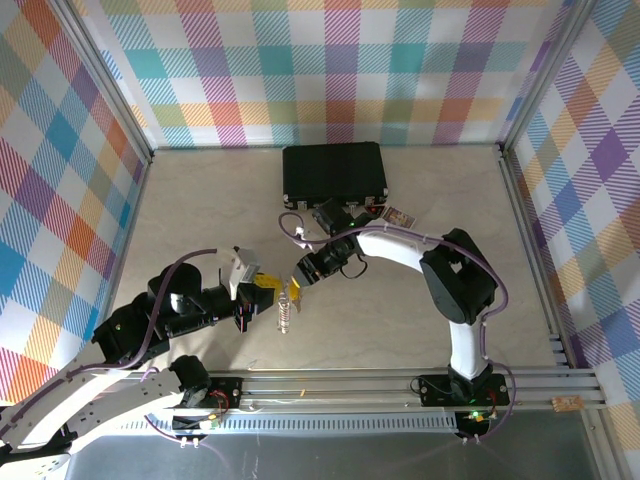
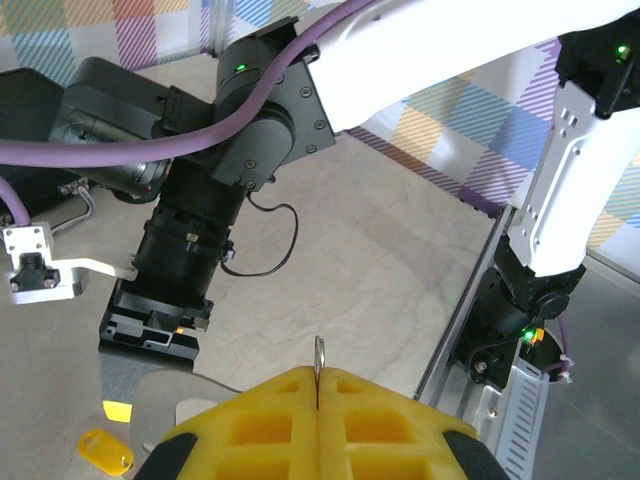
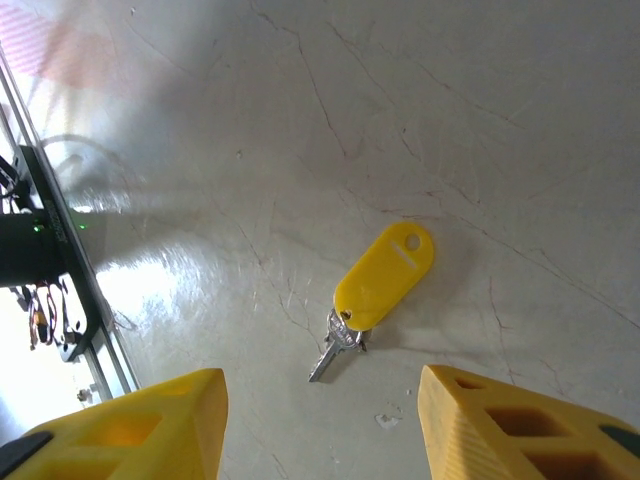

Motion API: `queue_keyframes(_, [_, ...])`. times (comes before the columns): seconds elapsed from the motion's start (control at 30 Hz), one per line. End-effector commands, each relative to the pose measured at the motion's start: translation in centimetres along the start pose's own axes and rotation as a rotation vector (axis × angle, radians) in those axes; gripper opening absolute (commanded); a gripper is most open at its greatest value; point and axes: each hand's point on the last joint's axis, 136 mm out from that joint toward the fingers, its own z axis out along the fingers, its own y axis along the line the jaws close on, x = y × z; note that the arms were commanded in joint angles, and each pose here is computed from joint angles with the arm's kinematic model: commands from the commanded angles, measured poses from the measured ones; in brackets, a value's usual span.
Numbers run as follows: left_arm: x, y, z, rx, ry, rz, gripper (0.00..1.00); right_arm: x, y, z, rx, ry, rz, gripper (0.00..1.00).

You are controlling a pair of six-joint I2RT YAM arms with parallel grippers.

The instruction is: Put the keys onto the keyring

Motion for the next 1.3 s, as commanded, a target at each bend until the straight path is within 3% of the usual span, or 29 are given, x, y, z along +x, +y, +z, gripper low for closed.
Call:
queue_keyframes(0.0, [-0.3, -0.7, -0.3, 0.034, -0.025, 0.0, 0.0, 0.7, 0.8, 0.8, -0.037, 0.054, -0.034, 0.51])
queue_keyframes(0.37, [-1.0, -0.9, -0.6, 0.043, -0.056, 0.005, 0.0, 1.9, -0.3, 3.0, 0.016, 0.12, -0.036, 0.47])
queue_keyframes(1.27, [-1.5, -1.2, -1.3, 0.057, -0.09, 0.004, 0.0, 2.3, -0.4, 5.2, -0.009, 0.161, -0.057, 0.29])
